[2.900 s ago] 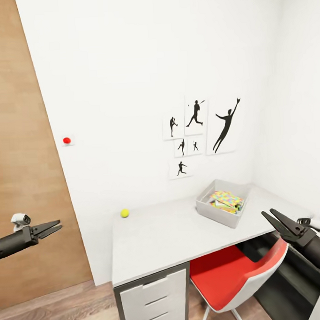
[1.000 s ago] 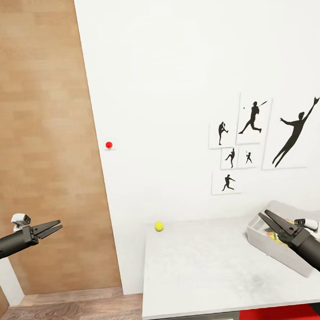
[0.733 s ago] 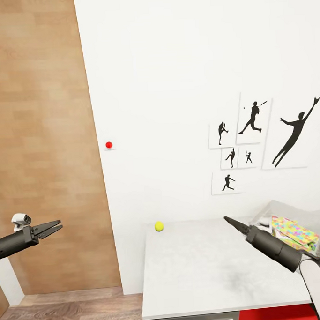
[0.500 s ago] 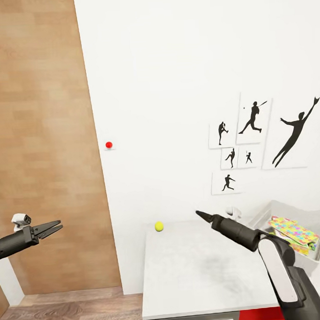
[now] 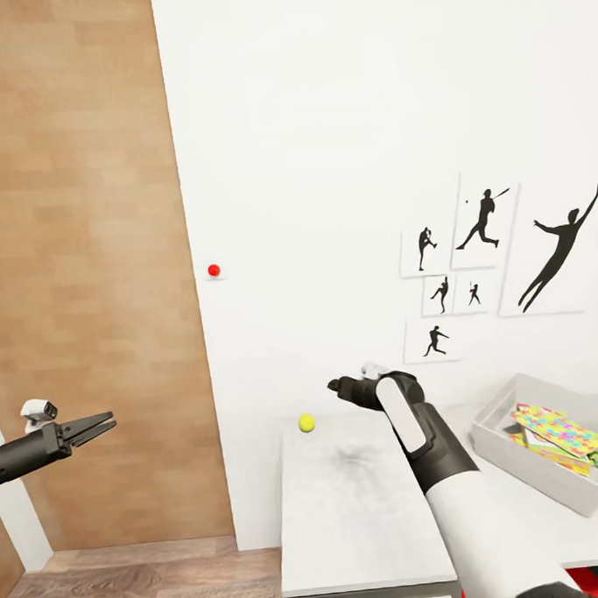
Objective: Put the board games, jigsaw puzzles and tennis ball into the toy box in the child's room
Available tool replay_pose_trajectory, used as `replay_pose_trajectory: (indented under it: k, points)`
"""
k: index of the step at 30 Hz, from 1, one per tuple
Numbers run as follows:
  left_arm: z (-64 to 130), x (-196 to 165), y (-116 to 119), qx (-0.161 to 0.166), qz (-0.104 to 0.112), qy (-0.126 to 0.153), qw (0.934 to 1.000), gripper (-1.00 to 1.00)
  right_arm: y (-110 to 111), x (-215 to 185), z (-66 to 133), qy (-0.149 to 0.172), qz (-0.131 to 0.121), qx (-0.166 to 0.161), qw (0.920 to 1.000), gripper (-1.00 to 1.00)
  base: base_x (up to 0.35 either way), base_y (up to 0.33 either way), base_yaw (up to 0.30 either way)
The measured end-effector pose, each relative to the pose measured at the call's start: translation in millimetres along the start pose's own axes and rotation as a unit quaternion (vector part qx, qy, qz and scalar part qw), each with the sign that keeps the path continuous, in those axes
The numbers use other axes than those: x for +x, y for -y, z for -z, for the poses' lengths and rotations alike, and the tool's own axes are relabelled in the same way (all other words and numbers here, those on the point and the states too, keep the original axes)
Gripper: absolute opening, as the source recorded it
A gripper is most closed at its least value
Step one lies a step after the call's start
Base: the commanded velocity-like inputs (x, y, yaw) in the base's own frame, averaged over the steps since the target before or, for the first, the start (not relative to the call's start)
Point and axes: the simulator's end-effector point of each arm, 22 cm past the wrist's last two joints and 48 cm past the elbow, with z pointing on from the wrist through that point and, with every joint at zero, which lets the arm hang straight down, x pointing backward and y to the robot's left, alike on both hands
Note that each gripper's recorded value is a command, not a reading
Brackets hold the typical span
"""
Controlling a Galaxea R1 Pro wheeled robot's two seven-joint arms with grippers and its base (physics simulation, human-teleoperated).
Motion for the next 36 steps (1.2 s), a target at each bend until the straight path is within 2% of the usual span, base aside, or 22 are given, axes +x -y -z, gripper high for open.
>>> replay_pose_trajectory:
  k: [5,16,26,32,36]
  points:
    - [0.5,0,0,0.000,-0.001,0.001,1.0000,1.00,-8,3,-3.6,-0.001,0.023,0.007,0.9997,1.00,0.000,0.156,0.000]
    - [0.8,0,0,0.000,-0.001,0.001,1.0000,1.00,-11,2,-3.2,0.001,0.030,0.008,0.9995,1.00,0.059,0.150,0.000]
    - [0.8,0,0,-0.001,-0.001,0.001,1.0000,1.00,-7,0,-3.5,0.005,0.035,0.015,0.9993,1.00,0.117,0.056,0.000]
    - [-0.3,1,-2,-0.001,0.001,-0.001,1.0000,1.00,4,-3,-5.5,0.011,0.058,0.041,0.9974,1.00,0.113,0.074,0.000]
    - [-1.1,2,-4,-0.002,0.002,-0.002,1.0000,1.00,9,-2,-7.2,0.011,0.064,0.048,0.9968,1.00,0.034,0.021,0.000]
